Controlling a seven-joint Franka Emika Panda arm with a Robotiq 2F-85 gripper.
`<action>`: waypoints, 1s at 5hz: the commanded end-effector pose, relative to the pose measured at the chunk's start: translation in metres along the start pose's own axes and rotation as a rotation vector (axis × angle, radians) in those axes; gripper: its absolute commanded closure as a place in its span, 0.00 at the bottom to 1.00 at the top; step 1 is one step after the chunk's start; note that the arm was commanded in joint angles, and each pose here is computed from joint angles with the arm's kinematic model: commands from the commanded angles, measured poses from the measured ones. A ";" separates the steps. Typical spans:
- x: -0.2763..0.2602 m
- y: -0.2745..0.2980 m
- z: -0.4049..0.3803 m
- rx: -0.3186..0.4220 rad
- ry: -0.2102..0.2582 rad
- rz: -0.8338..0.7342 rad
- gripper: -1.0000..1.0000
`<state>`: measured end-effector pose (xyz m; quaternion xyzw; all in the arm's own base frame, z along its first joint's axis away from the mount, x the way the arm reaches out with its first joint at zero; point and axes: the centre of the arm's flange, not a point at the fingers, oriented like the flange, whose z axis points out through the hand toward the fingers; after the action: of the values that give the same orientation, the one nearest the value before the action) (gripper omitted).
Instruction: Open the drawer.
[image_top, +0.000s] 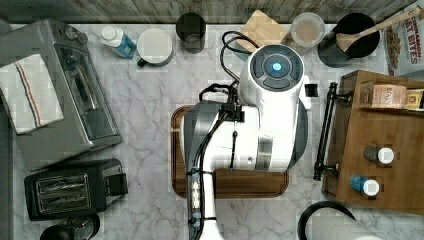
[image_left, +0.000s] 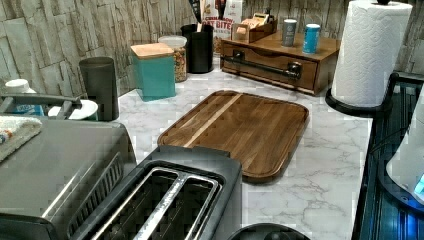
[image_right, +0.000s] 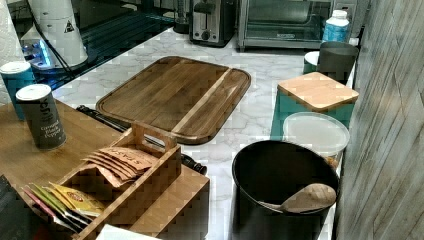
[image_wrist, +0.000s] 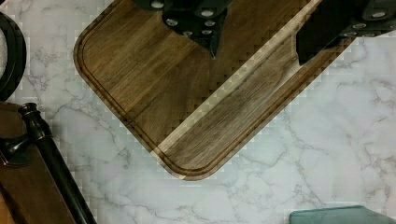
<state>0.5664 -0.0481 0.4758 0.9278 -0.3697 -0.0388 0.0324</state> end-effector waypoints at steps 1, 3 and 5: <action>0.000 0.001 0.000 -0.003 0.001 -0.001 0.00; 0.038 0.066 0.022 -0.015 0.079 -0.211 0.00; 0.093 0.143 0.045 -0.011 0.132 -0.334 0.00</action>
<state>0.5581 -0.1169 0.4208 0.9879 -0.1517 -0.0058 0.0332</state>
